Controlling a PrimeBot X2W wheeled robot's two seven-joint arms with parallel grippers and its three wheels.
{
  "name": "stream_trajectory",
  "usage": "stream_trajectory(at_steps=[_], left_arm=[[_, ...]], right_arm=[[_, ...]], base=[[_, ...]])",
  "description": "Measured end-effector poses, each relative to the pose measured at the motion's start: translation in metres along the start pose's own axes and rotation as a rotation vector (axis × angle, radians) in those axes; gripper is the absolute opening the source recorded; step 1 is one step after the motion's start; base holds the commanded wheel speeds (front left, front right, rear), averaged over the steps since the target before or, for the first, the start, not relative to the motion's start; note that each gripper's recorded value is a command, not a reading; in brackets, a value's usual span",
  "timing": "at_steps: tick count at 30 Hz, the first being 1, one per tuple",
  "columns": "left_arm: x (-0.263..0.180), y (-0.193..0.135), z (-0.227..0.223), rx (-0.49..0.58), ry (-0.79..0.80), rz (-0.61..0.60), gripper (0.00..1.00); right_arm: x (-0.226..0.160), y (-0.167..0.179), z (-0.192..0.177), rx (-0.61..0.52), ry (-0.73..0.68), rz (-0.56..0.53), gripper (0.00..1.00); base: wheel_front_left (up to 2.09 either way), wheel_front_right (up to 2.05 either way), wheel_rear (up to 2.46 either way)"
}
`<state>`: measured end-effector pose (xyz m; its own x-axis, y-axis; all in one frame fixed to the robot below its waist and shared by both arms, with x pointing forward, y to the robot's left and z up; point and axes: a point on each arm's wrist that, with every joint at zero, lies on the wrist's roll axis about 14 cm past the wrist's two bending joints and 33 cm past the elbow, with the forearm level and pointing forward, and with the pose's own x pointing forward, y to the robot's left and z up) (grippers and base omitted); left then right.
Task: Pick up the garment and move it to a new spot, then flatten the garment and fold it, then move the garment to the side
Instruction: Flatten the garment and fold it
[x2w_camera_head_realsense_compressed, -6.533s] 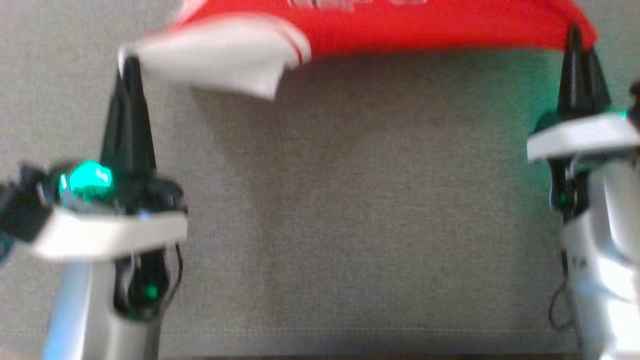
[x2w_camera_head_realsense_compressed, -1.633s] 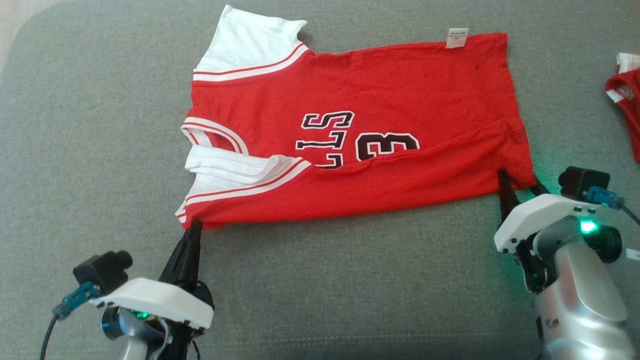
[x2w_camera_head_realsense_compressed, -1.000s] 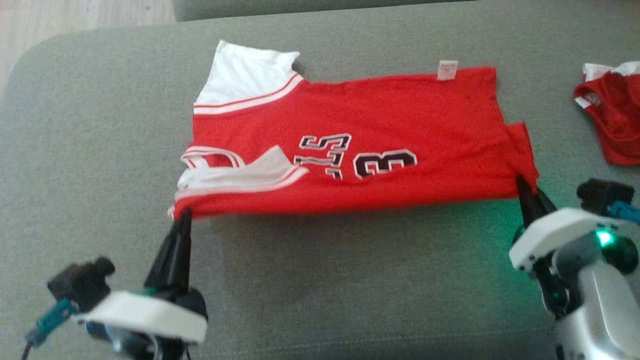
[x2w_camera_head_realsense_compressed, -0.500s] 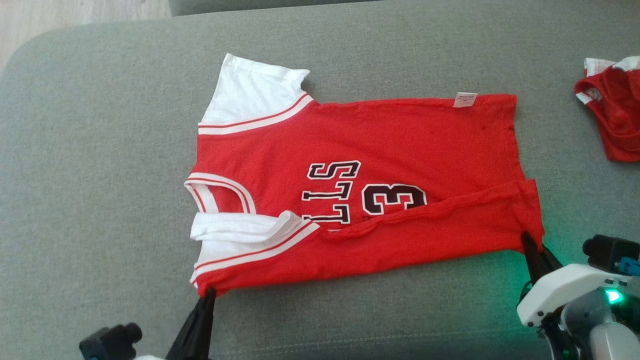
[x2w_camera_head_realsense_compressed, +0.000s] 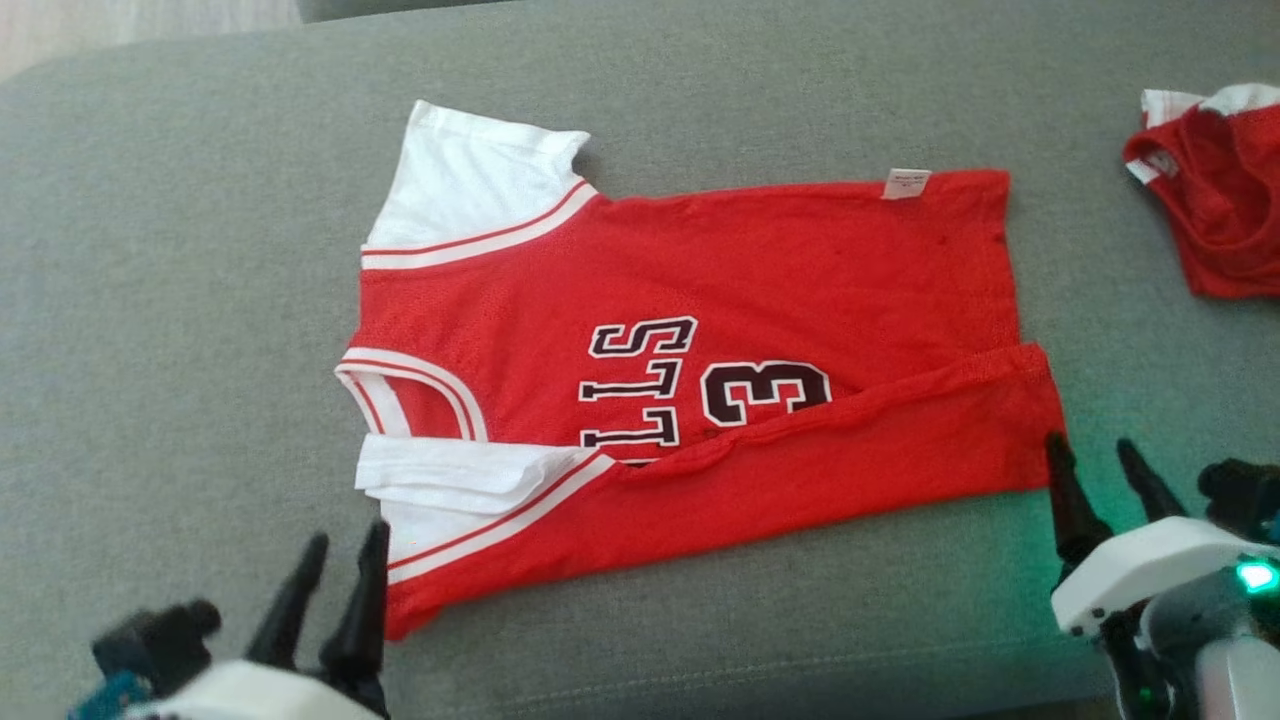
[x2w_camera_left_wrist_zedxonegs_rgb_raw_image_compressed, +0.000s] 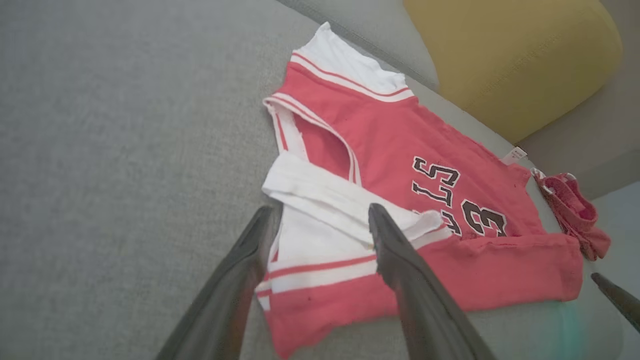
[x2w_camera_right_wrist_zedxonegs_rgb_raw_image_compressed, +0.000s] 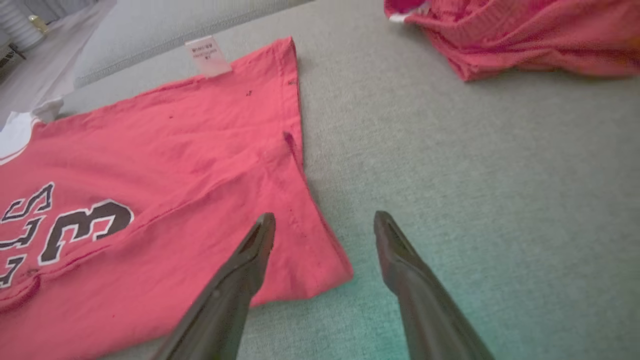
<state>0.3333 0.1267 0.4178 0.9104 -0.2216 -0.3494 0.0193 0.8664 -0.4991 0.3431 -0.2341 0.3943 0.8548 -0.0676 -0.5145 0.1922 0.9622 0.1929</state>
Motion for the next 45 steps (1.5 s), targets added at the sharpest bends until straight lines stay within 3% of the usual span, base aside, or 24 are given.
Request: stream_trajectory(at_steps=[5, 13, 22, 30, 45], left_arm=[[0.033, -0.017, 0.036, 0.148, -0.031, -0.101, 1.0], [0.117, -0.049, 0.097, 0.381, -0.057, -0.253, 1.0], [0.205, -0.045, 0.099, 0.524, 0.123, -0.292, 1.0], [0.263, -0.04, 0.075, 0.551, 0.292, -0.277, 1.0], [0.292, -0.001, 0.054, 0.547, 0.382, -0.14, 1.0]], right_arm=[[0.005, 0.008, 0.029, -0.037, -0.09, 0.015, 1.0], [0.042, 0.054, 0.08, -0.12, -0.198, 0.137, 1.0], [0.088, 0.072, 0.081, -0.176, -0.19, 0.187, 1.0], [0.108, 0.066, 0.071, -0.202, -0.168, 0.179, 1.0], [0.111, 0.048, 0.072, -0.21, -0.177, 0.137, 1.0]], base=[[0.0, 0.0, 0.0], [0.0, 0.0, 0.0], [0.0, 0.0, 0.0], [0.0, 0.0, 0.0], [0.0, 0.0, 0.0]])
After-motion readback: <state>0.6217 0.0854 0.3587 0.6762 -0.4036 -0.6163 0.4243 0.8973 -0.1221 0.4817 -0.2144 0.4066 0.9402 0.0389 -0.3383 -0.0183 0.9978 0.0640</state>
